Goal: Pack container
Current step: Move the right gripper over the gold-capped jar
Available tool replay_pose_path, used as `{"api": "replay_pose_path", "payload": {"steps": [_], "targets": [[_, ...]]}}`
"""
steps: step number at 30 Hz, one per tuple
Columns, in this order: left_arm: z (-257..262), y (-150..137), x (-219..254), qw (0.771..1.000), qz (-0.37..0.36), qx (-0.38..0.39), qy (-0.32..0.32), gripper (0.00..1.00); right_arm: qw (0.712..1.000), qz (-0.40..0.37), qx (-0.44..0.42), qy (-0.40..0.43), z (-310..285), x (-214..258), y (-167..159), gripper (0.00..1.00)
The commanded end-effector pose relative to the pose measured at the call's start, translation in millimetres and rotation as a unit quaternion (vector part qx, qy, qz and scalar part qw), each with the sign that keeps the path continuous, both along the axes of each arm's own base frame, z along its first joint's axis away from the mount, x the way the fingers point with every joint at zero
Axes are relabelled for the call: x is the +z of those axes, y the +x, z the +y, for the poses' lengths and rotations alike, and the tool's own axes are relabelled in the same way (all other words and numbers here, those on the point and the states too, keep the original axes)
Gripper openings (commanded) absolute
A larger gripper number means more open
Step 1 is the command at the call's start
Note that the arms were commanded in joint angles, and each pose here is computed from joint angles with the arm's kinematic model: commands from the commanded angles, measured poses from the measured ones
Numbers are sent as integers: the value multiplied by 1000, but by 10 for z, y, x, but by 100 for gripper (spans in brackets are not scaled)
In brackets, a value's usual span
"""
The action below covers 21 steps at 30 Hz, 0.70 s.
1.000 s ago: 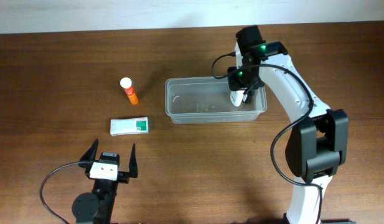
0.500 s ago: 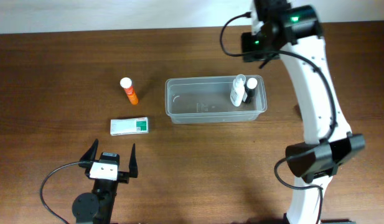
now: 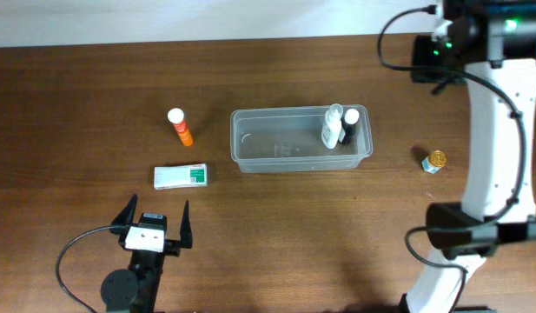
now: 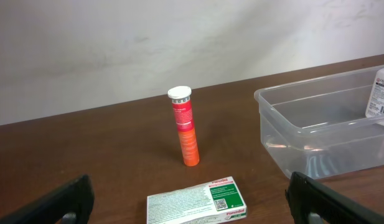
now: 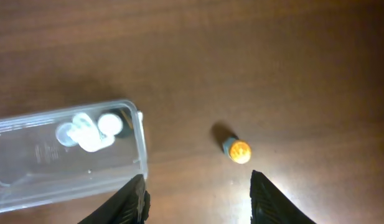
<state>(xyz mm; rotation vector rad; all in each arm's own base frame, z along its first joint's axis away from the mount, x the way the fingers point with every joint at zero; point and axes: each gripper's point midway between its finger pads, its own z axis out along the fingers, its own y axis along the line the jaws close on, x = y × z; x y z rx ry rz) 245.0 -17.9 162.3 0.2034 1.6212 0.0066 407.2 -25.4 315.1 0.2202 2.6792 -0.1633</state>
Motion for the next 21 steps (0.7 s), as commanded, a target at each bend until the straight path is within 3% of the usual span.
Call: {"api": "replay_pose_path", "payload": {"steps": [1, 6, 10, 11, 13, 15, 21], "targets": [[21, 1, -14, 1000, -2, 4, 8, 99, 1000, 2, -22, 10, -127, 109, -333, 49], [21, 1, -14, 1000, -2, 4, 8, 99, 994, 67, -86, 17, -432, -211, -728, 56], [21, 1, -14, 1000, -2, 4, 8, 99, 979, 99, -176, 38, -732, -561, -817, 64], [21, 1, -14, 1000, -2, 4, 8, 99, 973, 104, -200, 46, -795, -659, -826, 69], [21, 1, -14, 1000, -2, 4, 8, 99, 962, 116, -238, 71, -872, -873, -845, 91], [21, 1, -14, 1000, -2, 4, 8, 99, 955, 128, -244, 109, -860, -1115, -838, 97], [21, 1, -14, 1000, -2, 4, 8, 99, 949, 139, -245, 139, -859, -1738, -791, 98]]}}
